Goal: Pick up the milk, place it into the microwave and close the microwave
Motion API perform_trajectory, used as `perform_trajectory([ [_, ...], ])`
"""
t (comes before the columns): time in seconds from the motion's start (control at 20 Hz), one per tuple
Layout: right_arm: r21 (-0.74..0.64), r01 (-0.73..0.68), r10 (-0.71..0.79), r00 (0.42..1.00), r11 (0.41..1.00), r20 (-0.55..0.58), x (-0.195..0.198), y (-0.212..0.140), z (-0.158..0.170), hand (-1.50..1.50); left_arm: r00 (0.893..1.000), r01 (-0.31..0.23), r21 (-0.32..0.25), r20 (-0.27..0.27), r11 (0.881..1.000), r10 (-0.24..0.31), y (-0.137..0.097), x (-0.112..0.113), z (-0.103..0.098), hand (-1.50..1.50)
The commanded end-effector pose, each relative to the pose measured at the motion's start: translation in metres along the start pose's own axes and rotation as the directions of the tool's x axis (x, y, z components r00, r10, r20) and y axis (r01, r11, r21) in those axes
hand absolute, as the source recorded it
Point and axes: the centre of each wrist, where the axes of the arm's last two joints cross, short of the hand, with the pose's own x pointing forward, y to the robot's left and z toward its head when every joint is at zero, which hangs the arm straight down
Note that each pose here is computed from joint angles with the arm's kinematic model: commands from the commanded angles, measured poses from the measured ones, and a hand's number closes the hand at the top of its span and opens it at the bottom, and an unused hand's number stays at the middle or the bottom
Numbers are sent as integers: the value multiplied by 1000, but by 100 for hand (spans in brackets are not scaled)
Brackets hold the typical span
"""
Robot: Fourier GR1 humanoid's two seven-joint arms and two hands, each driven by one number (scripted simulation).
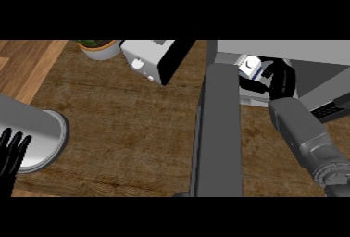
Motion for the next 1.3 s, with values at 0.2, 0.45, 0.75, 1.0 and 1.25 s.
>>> perform_trajectory([
  [0.2, -29, -51, 52, 998, 998, 43, 12, 10, 1, -150, 1000, -1, -10, -4, 1000, 1, -3, -3, -9, -150],
  [0.45, 1, -62, 62, 994, 998, 89, 12, 24, 20, -150, 1000, -2, -5, -11, 1000, 2, -1, -7, -8, -150],
  [0.75, 26, -37, 35, 996, 999, 88, 25, 25, 9, -150, 1000, -7, -15, -16, 1000, 6, -1, -13, -16, -150],
  [1.0, 53, -33, 29, 996, 998, 81, 28, 24, 5, -150, 1000, 5, -26, 0, 1000, -5, -2, -13, -19, -150],
  [1.25, 69, -15, 10, 997, 997, 79, 24, 28, 15, -150, 1000, 1, -21, -9, 1000, -1, -2, -16, -15, -150],
])
